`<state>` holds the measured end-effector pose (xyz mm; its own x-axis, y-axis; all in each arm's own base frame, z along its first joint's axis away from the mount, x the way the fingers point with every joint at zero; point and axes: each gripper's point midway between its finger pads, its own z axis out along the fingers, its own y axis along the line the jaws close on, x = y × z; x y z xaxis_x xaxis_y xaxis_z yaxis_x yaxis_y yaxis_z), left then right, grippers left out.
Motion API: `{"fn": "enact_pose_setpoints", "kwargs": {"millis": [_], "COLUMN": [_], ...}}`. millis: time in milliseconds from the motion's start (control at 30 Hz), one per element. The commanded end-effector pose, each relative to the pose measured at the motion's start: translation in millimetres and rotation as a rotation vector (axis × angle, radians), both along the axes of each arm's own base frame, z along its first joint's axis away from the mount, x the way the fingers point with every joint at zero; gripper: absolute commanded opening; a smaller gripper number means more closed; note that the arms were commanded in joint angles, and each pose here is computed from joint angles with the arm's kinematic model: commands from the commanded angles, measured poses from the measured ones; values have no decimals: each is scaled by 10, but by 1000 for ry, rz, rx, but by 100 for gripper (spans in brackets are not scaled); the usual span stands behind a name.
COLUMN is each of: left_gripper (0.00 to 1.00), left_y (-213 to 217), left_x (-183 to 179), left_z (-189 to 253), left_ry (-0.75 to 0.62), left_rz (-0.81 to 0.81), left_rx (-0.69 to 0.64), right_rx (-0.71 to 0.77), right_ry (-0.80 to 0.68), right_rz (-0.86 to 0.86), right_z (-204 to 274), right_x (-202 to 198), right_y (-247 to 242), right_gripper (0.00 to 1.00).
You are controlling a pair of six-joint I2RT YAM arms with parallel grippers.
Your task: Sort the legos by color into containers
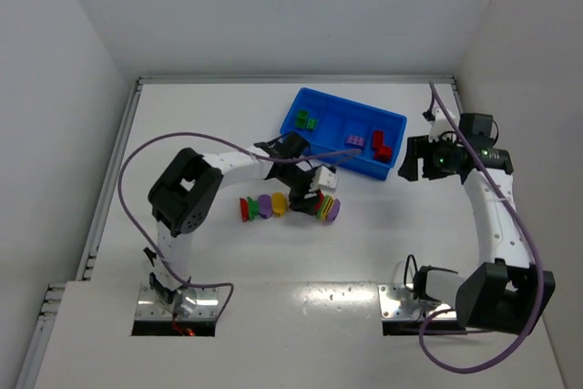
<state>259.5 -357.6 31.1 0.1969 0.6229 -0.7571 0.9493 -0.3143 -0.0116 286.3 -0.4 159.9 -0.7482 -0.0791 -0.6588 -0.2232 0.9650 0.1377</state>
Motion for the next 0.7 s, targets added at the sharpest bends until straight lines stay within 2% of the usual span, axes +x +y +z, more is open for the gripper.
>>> {"fn": "enact_pose_setpoints", "kwargs": {"millis": [0,167,200,333,533,667], "left_gripper": [23,23,23,23,23,23], "left_y": [-89,14,24,27,51,15], "left_x": [410,712,758,801,795,708], "left_z": [644,1014,1174,1340,1532,1606], "left_ry": [-20,-144,-176,-236,-302,-318], "left_rz": [277,498,522,583,618,593], "left_rx": [-150,-245,-274,-282,-315,-330], "right_rx": [179,427,458,653,773,772], "right_ry": [-54,-16,-15,57,78,78], "right_rz": [141,252,263,315,413,468], "right_z": [191,232,239,257,376,396], "right_x": [60,48,73,103,175,252], "right_y": [381,755,790,1007,1217,1330], "right_gripper": [72,72,72,72,72,71]}}
